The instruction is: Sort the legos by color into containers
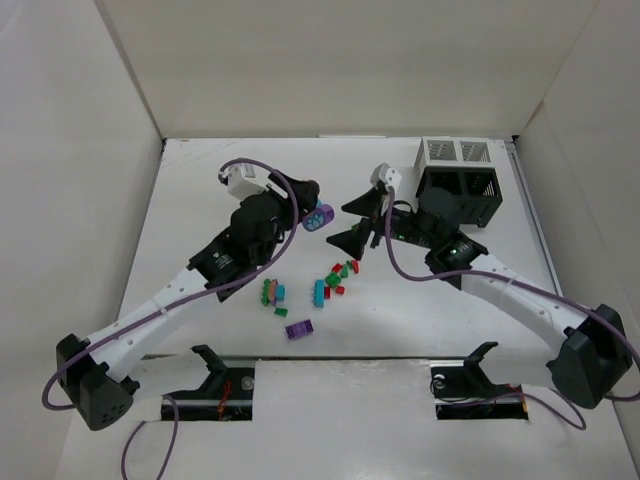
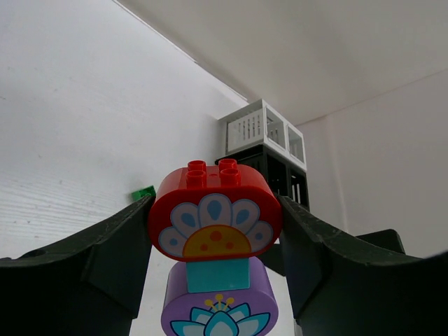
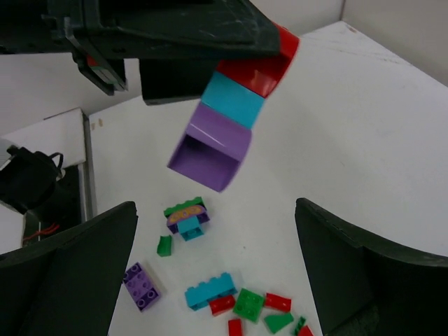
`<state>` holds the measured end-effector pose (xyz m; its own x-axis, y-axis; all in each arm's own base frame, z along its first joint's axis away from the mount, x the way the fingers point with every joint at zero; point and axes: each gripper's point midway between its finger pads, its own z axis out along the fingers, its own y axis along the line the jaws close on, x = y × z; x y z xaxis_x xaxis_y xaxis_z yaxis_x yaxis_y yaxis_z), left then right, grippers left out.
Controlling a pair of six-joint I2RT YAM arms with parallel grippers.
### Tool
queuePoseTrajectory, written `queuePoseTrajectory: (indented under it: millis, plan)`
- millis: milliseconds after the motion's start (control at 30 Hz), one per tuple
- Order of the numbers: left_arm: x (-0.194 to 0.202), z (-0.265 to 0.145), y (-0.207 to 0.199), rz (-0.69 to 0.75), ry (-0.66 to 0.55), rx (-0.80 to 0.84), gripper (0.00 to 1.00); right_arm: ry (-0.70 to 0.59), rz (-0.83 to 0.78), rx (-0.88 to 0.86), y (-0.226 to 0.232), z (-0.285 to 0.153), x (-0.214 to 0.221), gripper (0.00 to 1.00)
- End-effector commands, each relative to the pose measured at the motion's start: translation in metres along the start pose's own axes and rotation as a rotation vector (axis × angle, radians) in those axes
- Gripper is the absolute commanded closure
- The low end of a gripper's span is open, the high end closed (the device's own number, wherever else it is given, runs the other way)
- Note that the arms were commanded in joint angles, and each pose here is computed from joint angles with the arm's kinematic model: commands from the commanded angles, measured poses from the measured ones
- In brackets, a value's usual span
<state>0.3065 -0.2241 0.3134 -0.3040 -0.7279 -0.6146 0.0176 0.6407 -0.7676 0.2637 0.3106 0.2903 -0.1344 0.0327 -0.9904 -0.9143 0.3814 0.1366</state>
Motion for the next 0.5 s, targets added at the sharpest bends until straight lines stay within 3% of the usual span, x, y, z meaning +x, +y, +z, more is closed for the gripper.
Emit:
queuePoseTrajectory:
  millis: [0,333,433,467]
  plan:
    - [-0.017,-0.007,-0.027,-0.093,-0.05,0.093,0.64,-0.116,-0.1,-0.107,0.022,0.011,-0.047,0.01]
    - [-0.01,-0.012,-0.033,-0.107,-0.066,0.101,0.68,-0.183,-0.039,-0.044,0.023,0.025,-0.061,0.05]
    - [-0.006,-0.013,-0.03,-0.101,-0.074,0.088,0.68,-0.199,-0.038,-0.058,0.028,0.026,-0.065,0.13]
    - [-0.009,-0.017,-0.035,-0.113,-0.084,0.104,0.68,-0.19,-0.022,-0.058,0.027,0.028,-0.062,0.21]
